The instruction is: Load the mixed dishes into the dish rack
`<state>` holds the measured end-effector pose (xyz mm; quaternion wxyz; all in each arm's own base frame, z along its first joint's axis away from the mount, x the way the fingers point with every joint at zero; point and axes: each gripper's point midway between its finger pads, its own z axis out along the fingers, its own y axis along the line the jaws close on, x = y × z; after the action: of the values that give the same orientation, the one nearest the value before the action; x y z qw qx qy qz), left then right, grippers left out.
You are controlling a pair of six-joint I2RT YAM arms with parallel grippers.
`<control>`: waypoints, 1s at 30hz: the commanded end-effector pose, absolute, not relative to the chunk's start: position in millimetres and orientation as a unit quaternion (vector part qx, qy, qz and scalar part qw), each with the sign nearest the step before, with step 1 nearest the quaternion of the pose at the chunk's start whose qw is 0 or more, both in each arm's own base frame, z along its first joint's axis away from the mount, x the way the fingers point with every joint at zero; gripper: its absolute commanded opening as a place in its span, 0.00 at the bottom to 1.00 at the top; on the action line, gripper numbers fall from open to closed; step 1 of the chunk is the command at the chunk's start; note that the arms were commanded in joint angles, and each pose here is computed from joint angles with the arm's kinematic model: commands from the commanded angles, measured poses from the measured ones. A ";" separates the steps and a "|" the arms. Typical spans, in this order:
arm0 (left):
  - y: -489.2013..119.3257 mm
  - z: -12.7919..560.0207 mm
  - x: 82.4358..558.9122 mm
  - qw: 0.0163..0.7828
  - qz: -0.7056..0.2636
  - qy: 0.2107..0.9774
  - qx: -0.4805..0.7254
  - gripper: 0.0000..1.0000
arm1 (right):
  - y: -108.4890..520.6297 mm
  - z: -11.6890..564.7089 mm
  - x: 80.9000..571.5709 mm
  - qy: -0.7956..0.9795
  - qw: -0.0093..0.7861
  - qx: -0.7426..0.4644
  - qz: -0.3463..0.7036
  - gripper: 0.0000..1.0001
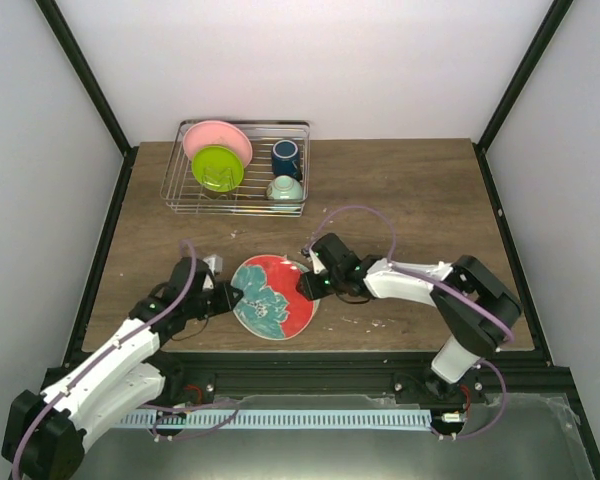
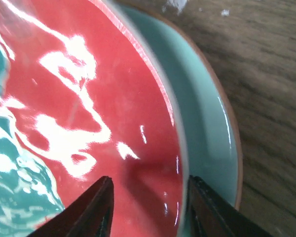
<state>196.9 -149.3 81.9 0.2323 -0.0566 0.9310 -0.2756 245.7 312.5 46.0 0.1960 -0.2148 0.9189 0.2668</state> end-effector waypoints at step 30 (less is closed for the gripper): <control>-130.9 251.3 268.0 0.448 -0.138 0.879 0.085 0.00 | 249.1 120.0 231.4 0.912 0.302 -0.163 0.224 0.58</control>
<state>231.8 -134.8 165.8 0.3258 0.0366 0.9273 -0.1804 231.2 256.7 122.1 0.2967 -0.1742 0.9083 0.2379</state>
